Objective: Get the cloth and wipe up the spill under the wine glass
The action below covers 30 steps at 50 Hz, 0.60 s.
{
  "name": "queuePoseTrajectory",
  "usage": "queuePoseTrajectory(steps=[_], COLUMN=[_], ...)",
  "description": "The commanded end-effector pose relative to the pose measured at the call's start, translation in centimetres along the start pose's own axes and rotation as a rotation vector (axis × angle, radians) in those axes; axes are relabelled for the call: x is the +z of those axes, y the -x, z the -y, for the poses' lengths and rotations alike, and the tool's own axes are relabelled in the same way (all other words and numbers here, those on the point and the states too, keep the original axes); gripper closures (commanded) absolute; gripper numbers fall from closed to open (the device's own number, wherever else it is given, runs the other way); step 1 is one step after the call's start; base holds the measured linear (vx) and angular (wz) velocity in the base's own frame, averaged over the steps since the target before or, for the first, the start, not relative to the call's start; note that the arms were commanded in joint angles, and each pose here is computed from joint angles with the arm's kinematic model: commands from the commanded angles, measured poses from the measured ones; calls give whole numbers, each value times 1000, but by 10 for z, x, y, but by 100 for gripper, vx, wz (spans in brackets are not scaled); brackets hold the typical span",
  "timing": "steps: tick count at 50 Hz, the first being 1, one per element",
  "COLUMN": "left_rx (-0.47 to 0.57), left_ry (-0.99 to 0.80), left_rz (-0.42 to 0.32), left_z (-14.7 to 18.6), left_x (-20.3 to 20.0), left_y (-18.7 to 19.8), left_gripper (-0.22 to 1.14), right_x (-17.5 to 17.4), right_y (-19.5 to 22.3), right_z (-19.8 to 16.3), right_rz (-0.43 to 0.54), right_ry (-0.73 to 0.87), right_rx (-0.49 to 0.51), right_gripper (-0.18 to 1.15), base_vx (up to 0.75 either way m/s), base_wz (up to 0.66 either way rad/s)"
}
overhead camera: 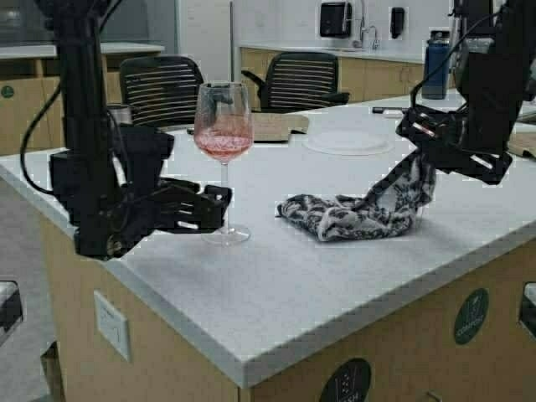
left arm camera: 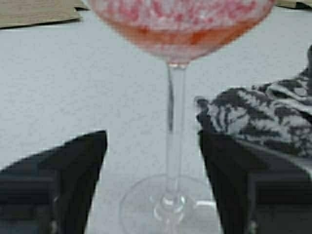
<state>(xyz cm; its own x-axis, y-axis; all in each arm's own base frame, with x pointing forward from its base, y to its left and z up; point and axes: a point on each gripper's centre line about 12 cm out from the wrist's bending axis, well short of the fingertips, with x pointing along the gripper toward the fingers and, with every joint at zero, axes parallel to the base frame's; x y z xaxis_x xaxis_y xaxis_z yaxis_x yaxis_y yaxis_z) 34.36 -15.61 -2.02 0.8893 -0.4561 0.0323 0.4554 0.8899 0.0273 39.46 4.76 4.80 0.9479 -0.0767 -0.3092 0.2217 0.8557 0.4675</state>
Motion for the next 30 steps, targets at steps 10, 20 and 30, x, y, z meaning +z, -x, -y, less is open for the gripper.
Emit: queuePoseTrajectory(steps=[10,20,30], left_rx=[8,12,13], left_ry=[15,9,2], left_rz=[-15,6,53], left_z=[2,2,1], left_x=[49,85,122], left_y=[50,68,70], left_gripper=[-1,-1,-1], right_x=[22,42,63], right_y=[31,46,63], right_z=[-26,-39,-55], right_rz=[-1,-27,-31], right_ry=[206,337,507], right_rx=[152,174,221], right_gripper=[92,92,92], base_vx=[0,0,0], base_wz=[0,0,0])
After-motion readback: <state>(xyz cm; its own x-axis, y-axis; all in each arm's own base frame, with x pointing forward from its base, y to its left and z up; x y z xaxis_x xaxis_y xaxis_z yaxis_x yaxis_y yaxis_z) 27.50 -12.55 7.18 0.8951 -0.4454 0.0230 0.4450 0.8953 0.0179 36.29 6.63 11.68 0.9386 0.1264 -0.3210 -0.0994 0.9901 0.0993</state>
